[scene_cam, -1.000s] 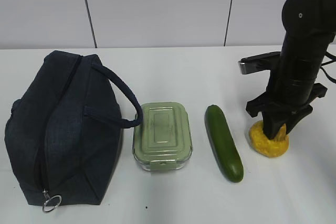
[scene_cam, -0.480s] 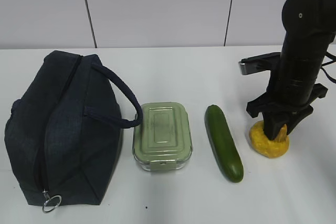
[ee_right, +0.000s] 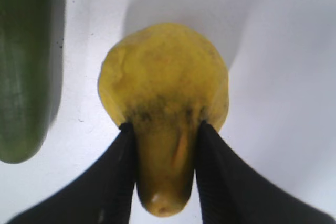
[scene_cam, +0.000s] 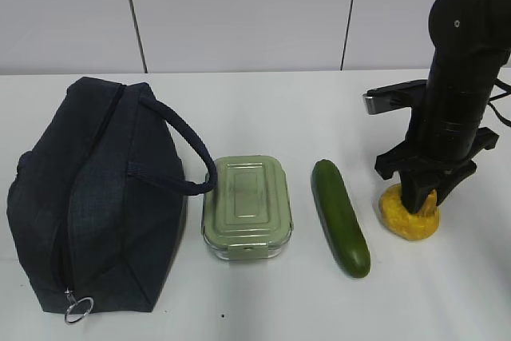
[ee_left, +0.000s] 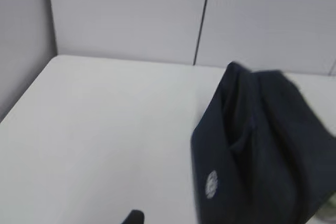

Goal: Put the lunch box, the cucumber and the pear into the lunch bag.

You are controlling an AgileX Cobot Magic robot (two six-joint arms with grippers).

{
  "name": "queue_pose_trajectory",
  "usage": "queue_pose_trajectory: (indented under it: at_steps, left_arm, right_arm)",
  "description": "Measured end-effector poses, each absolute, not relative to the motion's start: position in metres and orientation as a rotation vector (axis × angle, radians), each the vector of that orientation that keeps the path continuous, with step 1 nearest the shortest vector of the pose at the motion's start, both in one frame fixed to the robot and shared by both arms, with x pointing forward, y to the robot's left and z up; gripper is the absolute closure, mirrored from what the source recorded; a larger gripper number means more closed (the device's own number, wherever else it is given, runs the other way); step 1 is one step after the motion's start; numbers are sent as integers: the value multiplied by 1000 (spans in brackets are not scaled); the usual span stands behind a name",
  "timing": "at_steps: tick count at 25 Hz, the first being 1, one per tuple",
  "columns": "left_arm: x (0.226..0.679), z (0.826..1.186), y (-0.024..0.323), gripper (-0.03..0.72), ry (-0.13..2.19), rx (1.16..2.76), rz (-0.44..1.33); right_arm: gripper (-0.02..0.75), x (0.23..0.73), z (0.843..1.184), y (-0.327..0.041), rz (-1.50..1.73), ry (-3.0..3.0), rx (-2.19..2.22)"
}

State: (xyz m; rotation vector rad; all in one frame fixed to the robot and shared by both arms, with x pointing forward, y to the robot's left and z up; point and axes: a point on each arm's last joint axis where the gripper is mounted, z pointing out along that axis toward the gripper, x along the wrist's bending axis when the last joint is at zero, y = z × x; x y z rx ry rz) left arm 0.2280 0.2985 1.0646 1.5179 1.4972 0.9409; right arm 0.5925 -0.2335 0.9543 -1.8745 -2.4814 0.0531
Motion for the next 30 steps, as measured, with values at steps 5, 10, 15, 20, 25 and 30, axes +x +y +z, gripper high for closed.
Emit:
queue_pose_trajectory:
  at_steps: [5,10,15,20,25,30]
  left_arm:
    - [253,1092,285,440,1384,1454,808]
    - [306,1098,275,376,1438,1562,594]
    - [356,1103,272,344,1531,1651,441]
    - [398,1100,264,339,1512,1785,279]
    - [424,1081,260,338,1561,1883,137]
    - [441,1059,252,338,1594,1970,26]
  right_arm:
    - [468,593,954,-233,53,-2481,-1875]
    - [469,592,954,-234,57,-2479,-1873]
    - [469,593,955,-233,56,-2480,-1873]
    - [469,592,955,-233,58,-2479,-1873]
    - [469,592,955,-234,60,-2478,-1872]
    - [469,592,955,-234,59,-2479,-1872]
